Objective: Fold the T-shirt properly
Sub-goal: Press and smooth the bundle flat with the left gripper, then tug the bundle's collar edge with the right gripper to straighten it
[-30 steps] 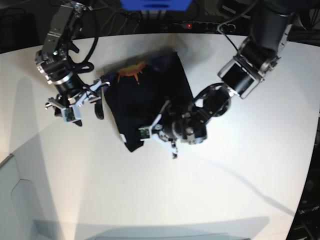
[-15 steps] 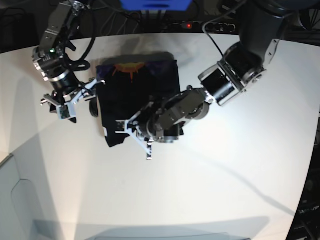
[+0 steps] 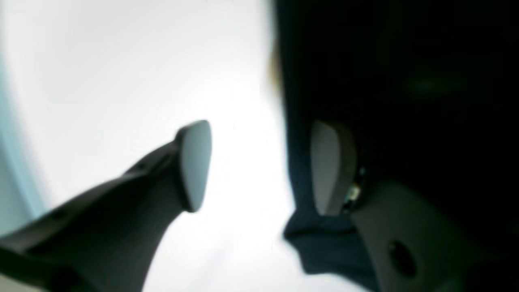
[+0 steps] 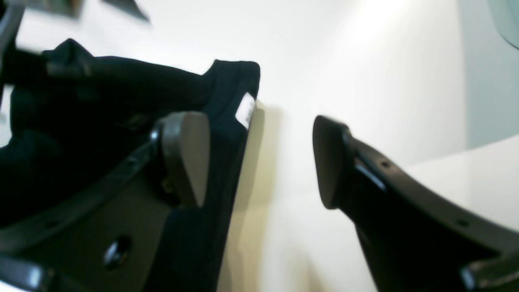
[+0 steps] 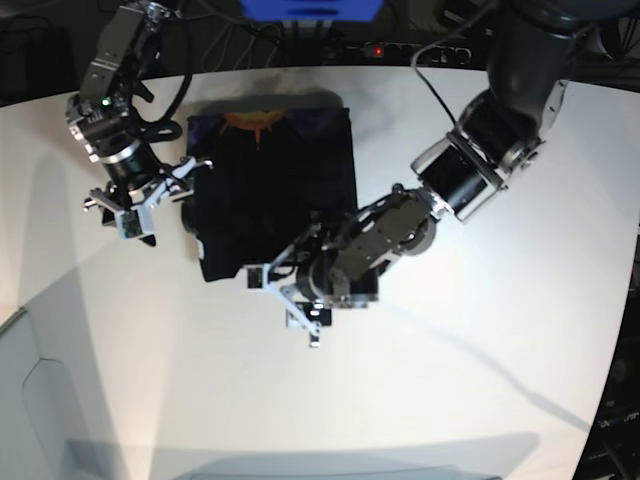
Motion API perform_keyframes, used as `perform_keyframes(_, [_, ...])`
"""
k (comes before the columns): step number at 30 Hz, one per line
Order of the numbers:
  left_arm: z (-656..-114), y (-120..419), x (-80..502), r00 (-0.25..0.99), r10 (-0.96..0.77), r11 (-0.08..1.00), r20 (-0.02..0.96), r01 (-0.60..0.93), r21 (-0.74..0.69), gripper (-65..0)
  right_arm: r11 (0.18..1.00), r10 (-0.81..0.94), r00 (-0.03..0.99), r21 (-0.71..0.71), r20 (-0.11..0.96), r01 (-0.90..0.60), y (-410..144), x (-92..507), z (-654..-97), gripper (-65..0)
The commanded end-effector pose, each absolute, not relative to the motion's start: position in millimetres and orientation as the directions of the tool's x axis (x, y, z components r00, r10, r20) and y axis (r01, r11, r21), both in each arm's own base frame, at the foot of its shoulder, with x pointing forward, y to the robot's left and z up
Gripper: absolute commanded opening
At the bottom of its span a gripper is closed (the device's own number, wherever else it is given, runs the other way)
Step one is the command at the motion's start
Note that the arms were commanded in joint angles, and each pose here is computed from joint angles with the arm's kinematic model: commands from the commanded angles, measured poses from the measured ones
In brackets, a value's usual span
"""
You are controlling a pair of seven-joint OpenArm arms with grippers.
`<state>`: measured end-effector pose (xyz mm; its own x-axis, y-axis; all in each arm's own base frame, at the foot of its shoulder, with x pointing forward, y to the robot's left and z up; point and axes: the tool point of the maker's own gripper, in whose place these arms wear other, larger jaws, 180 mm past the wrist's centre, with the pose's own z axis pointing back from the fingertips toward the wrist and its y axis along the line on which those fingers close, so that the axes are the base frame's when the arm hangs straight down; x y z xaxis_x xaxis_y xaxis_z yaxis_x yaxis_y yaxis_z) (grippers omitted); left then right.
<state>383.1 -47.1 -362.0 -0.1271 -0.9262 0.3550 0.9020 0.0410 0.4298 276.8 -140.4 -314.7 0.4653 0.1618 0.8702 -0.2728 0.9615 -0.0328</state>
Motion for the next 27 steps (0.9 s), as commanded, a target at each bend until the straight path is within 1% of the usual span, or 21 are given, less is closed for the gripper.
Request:
perform_keyframes(1, [-330, -58, 399, -0.149, -0.897, 0.077, 0.417, 0.875, 0.479, -25.5, 0.957, 0.159, 0.419, -0.035, 0.894, -0.288, -137, 281, -303, -24.4])
perform_keyframes(6, [-280, -21, 430, -0.085, -0.859, 0.238, 0.504, 0.806, 0.542, -25.5, 0.952, 0.161, 0.424, -0.028, 0.891, -0.304, -131, 278, -305, -24.7])
perform_keyframes(9, [-257, 39, 437, 0.003, -0.828, 0.387, 0.561, 0.728, 0.567, -25.5, 0.938, 0.168, 0.422, -0.012, 0.891, -0.347, -114, 273, -307, -24.8])
perform_keyframes(11, [-250, 88, 432, 0.081, -0.803, 0.487, 0.591, 0.662, 0.571, -25.6, 0.921, 0.177, 0.415, -0.001, 0.893, -0.389, -97, 269, -306, -26.7])
perform_keyframes(13, [-246, 135, 423, 0.162, -0.774, 0.573, 0.612, 0.591, 0.568, -25.6, 0.903, 0.180, 0.419, 0.020, 0.890, -0.430, -80, 262, -309, -30.6])
perform_keyframes(15, [-247, 184, 410, 0.252, -0.735, 0.653, 0.629, 0.510, 0.560, -25.6, 0.883, 0.184, 0.424, 0.040, 0.887, -0.467, -65, 255, -312, -36.5])
perform_keyframes(17, [-251, 229, 392, 0.342, -0.682, 0.726, 0.646, 0.422, 0.543, -25.6, 0.864, 0.187, 0.432, 0.062, 0.882, -0.500, -51, 247, -315, -44.0])
perform_keyframes(19, [-256, 275, 366, 0.434, -0.620, 0.785, 0.654, 0.322, 0.530, -25.6, 0.836, 0.189, 0.440, 0.091, 0.878, -0.541, -32, 236, -318, -53.6])
perform_keyframes(21, [-267, 311, 339, 0.515, -0.566, 0.817, 0.643, 0.250, 0.519, -25.6, 0.810, 0.196, 0.442, 0.110, 0.875, -0.576, -17, 228, -320, -63.5])
perform_keyframes(22, [-271, 323, 330, 0.543, -0.547, 0.826, 0.638, 0.228, 0.515, -25.6, 0.798, 0.198, 0.439, 0.116, 0.876, -0.591, -10, 225, -319, -65.0])
perform_keyframes(27, [-293, 357, 285, 0.642, -0.495, 0.841, 0.585, 0.185, 0.508, -25.6, 0.741, 0.263, 0.446, 0.117, 0.856, -0.661, 2, 206, -330, -65.0])
